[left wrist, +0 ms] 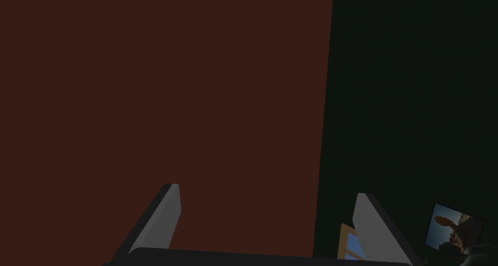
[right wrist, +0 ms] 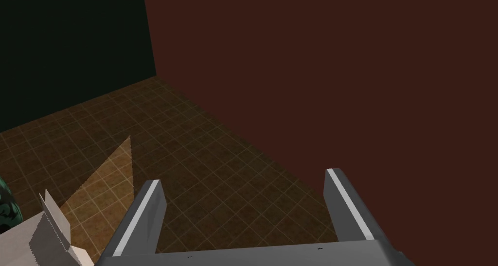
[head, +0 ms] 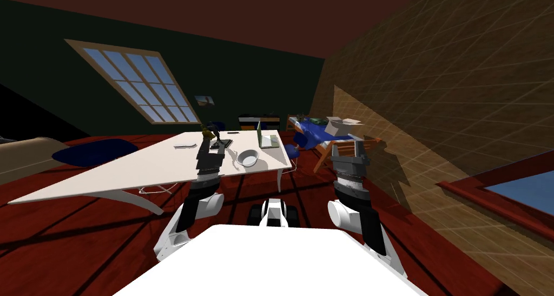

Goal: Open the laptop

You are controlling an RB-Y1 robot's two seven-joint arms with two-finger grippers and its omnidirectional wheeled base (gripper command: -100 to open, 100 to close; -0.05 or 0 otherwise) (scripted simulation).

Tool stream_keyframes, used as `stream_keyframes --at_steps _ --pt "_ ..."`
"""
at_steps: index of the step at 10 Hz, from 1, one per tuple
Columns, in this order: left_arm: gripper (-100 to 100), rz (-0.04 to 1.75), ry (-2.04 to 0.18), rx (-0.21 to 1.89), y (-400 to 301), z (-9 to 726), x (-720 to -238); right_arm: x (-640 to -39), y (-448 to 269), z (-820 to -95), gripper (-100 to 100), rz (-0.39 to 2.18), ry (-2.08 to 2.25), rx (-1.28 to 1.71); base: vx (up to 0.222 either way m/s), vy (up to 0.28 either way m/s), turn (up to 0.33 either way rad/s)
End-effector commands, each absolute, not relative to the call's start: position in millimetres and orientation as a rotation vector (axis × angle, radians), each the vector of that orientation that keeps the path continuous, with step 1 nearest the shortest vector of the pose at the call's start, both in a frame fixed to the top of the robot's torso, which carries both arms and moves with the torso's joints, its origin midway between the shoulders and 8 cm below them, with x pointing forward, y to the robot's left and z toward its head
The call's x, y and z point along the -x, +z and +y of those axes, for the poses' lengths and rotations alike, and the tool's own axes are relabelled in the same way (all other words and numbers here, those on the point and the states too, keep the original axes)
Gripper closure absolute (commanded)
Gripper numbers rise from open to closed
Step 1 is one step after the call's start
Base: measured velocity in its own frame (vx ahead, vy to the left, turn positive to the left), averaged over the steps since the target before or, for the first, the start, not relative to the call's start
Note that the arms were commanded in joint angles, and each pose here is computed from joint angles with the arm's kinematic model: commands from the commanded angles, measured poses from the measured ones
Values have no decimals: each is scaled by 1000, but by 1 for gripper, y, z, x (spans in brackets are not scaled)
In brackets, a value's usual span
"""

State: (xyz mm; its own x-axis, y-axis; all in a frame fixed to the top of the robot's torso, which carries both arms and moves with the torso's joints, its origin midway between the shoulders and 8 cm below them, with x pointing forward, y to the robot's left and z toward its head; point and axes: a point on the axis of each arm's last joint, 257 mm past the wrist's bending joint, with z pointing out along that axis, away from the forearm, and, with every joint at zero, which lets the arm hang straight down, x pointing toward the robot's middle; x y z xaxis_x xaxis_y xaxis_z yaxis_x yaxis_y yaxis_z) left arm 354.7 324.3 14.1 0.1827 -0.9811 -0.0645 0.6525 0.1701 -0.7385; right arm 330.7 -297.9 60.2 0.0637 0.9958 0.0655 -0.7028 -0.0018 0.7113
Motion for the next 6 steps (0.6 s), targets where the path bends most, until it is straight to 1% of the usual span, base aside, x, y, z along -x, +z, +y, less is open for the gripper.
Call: stream_keyframes --at_steps 1,3,5,6 --pt "-100 639 -1236 684 13 354 -363 -331 60 -298 0 547 1446 -683 -18 -25 -165" --pt "-100 632 -1205 729 11 383 -370 -331 60 -298 0 547 1446 -683 -15 -24 -196" --pt "-100 616 -1171 754 13 406 -369 -331 60 -298 0 547 1446 -683 -8 -17 -79" --pt "-100 605 -1164 784 12 420 -371 -331 60 -298 0 547 1446 -683 -13 -26 -234"
